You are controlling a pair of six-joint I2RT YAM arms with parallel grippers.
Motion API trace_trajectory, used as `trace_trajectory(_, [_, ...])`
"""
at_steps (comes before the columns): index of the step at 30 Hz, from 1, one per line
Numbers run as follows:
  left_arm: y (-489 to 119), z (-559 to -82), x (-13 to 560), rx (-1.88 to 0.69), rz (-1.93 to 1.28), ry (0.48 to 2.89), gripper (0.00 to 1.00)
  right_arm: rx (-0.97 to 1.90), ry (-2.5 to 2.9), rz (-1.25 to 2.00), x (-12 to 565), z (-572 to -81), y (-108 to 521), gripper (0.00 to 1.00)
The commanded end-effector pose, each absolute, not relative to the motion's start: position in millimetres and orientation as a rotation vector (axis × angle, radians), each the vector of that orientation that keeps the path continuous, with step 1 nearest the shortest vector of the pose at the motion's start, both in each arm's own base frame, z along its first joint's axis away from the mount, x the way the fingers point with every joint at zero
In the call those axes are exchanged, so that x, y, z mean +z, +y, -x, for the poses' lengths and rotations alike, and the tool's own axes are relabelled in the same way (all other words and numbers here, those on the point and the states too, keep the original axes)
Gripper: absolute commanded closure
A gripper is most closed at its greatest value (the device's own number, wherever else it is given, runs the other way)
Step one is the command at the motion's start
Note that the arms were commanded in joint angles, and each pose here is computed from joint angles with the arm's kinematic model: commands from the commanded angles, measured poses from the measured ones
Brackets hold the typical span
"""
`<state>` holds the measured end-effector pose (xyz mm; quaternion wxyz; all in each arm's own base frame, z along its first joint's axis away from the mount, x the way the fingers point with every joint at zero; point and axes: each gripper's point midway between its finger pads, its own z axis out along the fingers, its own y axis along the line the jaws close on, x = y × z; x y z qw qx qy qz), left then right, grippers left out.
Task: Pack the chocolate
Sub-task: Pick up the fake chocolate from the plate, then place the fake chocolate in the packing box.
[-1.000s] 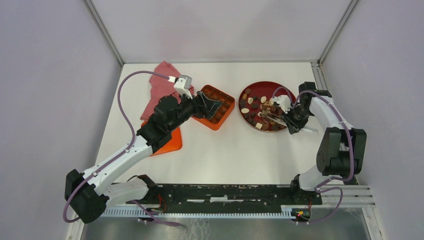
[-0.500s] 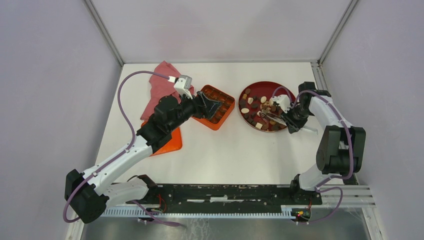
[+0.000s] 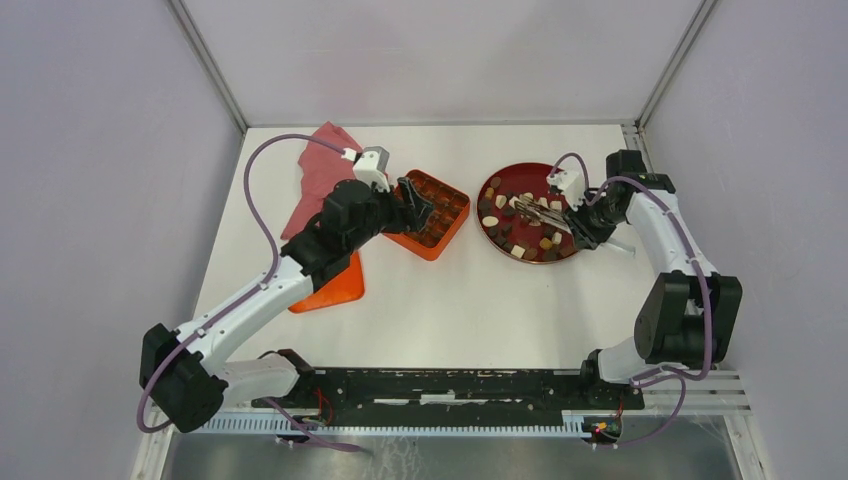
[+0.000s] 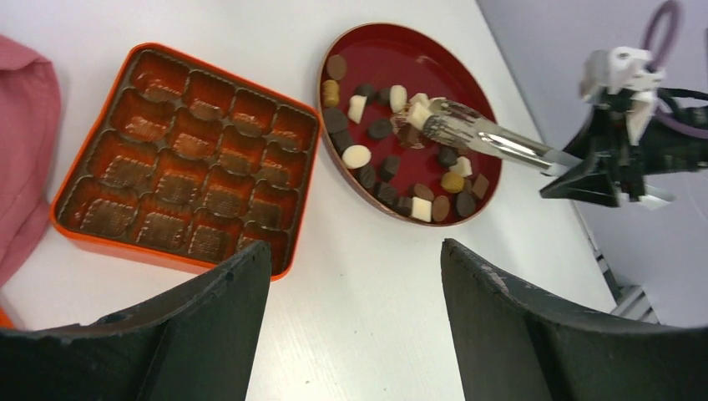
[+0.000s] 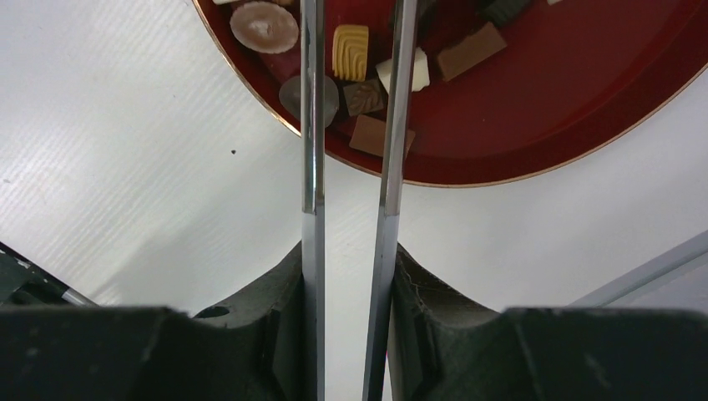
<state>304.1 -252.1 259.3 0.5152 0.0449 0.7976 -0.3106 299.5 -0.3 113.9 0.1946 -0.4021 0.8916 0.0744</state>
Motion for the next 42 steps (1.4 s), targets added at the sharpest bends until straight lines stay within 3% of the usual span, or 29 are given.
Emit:
trace_trajectory(1, [-240, -322, 264, -0.651, -0.088, 1.953, 0.2, 0.258, 2.343, 1.085, 152, -317, 18, 1.0])
trace_trajectory(11, [-201, -363, 237, -0.497, -0.032, 2.045, 0.21, 0.363, 2.236, 1.031, 158, -326, 39, 1.0])
trace_trajectory(21, [-179, -392, 229, -0.624, 0.028, 2.07, 0.22, 0.378, 2.159, 0.958, 169, -332, 48, 1.0])
trace_trajectory(28, [-180, -377, 232, -0.706, 0.094, 2.03, 0.22, 0.426, 2.107, 0.998, 172, -336, 69, 1.0])
trace_trajectory(34, [-178, -355, 241, -0.794, 0.191, 2.001, 0.15, 0.442, 2.025, 1.052, 188, -349, 97, 1.0])
trace_trajectory(42, [-140, -327, 234, -0.651, 0.322, 1.988, 0.15, 0.442, 1.976, 1.165, 193, -371, 160, 1.0])
